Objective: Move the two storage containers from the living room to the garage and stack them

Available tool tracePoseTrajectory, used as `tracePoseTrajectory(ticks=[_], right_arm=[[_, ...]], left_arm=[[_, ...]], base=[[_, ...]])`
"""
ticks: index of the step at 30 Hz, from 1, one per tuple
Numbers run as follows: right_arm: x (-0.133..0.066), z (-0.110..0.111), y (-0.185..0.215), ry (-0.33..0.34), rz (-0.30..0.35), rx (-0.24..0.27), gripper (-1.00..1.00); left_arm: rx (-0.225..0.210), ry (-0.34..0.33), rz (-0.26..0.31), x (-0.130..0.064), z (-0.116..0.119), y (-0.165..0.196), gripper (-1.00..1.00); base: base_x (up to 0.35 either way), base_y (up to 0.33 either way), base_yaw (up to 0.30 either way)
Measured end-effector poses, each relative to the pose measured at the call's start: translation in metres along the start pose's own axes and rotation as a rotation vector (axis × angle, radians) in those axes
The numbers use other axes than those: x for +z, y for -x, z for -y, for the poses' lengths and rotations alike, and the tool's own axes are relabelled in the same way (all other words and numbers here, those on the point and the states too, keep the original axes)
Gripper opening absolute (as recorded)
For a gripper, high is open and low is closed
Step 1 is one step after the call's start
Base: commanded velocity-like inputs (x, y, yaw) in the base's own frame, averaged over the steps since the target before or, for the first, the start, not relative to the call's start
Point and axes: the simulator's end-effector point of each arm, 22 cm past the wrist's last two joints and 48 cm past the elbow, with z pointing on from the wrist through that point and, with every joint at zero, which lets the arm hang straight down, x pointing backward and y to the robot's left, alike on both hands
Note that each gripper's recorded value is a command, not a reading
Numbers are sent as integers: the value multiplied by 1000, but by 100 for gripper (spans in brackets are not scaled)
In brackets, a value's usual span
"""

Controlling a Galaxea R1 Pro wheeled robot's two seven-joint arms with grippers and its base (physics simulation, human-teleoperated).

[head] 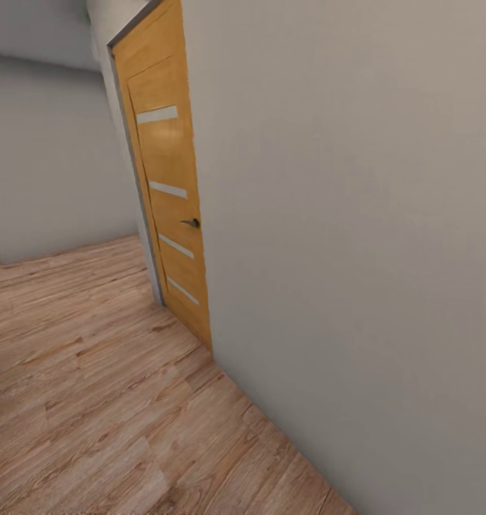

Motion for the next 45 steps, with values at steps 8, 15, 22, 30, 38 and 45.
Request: tracePoseTrajectory(ticks=[8,15,22,30,38,45], right_arm=[[0,0,0,0,0,0,100],[0,0,0,-1,-1,0,100],[0,1,-2,-1,-6,0,100],[1,1,-4,-1,-10,0,100],[1,1,-6,-1,-14,1,100],[1,1,-7,-1,-17,1,100]], left_arm=[[-3,0,-1,0,0,0,100],[-3,0,-1,0,0,0,100],[-3,0,-5,1,0,-2,100],[-2,2,-10,1,-1,-4,100],[-2,2,-14,2,-1,-6,100],[-1,3,-17,3,-1,-7,100]], base=[[0,0,271],[0,0,271],[0,0,269],[0,0,269],[0,0,269],[0,0,269]])
